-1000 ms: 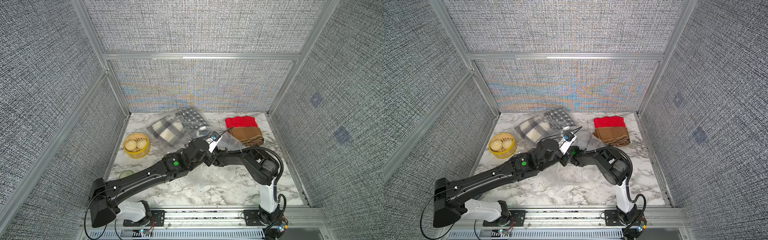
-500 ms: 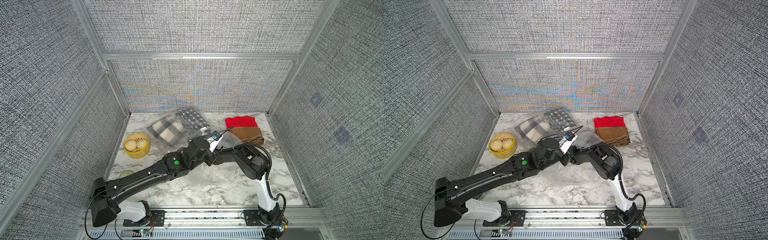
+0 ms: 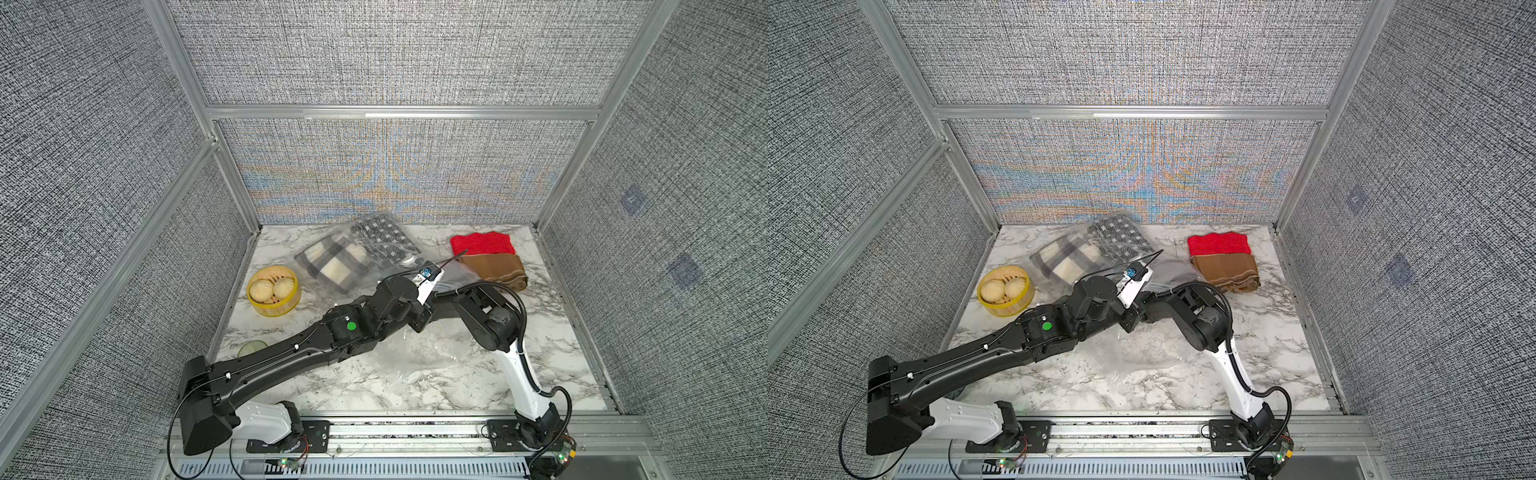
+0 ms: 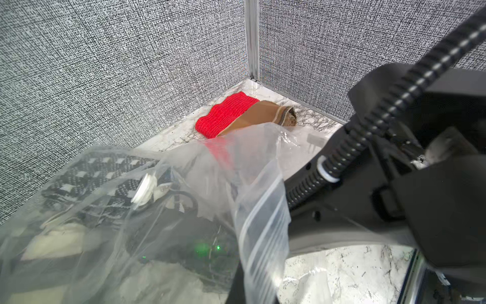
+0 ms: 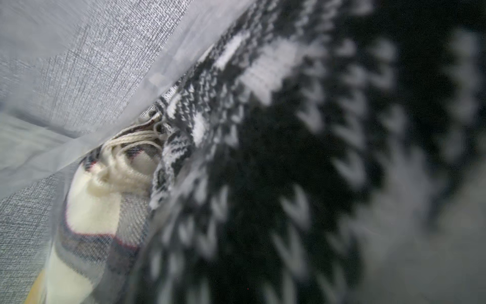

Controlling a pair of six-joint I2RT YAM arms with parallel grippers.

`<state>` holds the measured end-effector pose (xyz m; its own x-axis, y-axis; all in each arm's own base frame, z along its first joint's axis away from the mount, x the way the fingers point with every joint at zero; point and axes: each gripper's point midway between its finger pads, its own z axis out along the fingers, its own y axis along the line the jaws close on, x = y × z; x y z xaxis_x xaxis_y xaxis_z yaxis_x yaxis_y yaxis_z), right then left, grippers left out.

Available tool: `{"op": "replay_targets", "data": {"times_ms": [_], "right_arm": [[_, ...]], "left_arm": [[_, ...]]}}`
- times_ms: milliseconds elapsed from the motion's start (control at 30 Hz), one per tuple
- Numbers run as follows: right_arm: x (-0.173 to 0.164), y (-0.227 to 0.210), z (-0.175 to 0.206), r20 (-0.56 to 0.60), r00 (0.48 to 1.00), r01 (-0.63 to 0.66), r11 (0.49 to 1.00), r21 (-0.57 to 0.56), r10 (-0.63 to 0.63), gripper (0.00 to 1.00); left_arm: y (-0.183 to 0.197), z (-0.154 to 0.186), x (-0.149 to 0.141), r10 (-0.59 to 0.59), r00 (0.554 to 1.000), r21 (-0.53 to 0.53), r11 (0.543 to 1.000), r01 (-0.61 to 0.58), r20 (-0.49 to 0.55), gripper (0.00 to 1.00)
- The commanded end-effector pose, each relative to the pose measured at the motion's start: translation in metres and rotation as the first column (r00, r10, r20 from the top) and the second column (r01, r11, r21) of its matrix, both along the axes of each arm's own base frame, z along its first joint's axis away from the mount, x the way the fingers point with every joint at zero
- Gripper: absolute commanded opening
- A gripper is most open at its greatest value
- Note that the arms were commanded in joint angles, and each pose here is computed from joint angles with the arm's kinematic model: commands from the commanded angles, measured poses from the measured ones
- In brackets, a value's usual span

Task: Take the scarf out of the vacuum bag
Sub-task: Take out the scarf from the vacuum bag.

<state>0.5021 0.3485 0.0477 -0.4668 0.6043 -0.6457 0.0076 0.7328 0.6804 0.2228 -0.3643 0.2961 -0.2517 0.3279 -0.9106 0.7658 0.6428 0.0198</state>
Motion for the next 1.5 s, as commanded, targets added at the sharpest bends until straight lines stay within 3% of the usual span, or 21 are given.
{"op": "replay_targets", "data": {"times_ms": [0, 67, 100, 267, 433, 633, 833, 933, 1133, 1467], "right_arm": [[0.010, 0.008, 0.015, 0.063, 0.998, -0.006, 0.999, 0.033, 0.004, 0.34], [0.014, 0.011, 0.020, 0.074, 0.997, -0.021, 0.999, 0.026, 0.019, 0.04], [0.014, 0.010, 0.023, 0.081, 0.997, -0.022, 1.000, 0.021, 0.020, 0.00], [0.003, 0.002, 0.037, 0.110, 0.993, -0.054, 0.998, 0.009, 0.053, 0.00], [-0.028, -0.015, 0.040, 0.112, 0.990, -0.092, 0.995, 0.027, 0.089, 0.00], [-0.063, -0.014, 0.022, 0.042, 0.981, -0.192, 0.980, 0.042, 0.191, 0.00], [-0.084, -0.001, 0.014, -0.007, 0.963, -0.270, 0.963, 0.008, 0.270, 0.00], [-0.094, 0.013, 0.029, 0.020, 0.950, -0.311, 0.950, 0.042, 0.310, 0.00], [-0.116, 0.024, 0.019, -0.014, 0.923, -0.378, 0.915, 0.141, 0.383, 0.00], [-0.151, -0.013, 0.003, -0.116, 0.902, -0.410, 0.910, 0.061, 0.415, 0.00]], "left_arm": [[-0.002, 0.009, 0.000, -0.003, 1.000, -0.039, 0.999, 0.004, 0.007, 0.00], [-0.001, 0.007, -0.001, -0.004, 1.000, -0.035, 0.999, 0.004, 0.005, 0.00], [0.000, 0.005, -0.001, -0.001, 1.000, -0.032, 1.000, 0.001, 0.004, 0.00], [0.011, -0.011, 0.006, 0.061, 0.998, -0.015, 0.998, -0.061, 0.015, 0.00], [0.014, -0.020, 0.015, 0.109, 0.994, 0.001, 0.994, -0.109, 0.033, 0.00], [0.013, -0.019, 0.037, 0.193, 0.976, 0.057, 0.978, -0.199, 0.101, 0.00], [-0.001, -0.023, 0.055, 0.195, 0.975, 0.058, 0.978, -0.202, 0.108, 0.00], [-0.009, -0.025, 0.066, 0.188, 0.977, 0.051, 0.980, -0.193, 0.097, 0.00], [-0.005, -0.015, 0.095, 0.252, 0.959, 0.075, 0.962, -0.263, 0.133, 0.00], [-0.001, -0.046, 0.112, 0.282, 0.951, 0.143, 0.944, -0.298, 0.125, 0.00]]}}
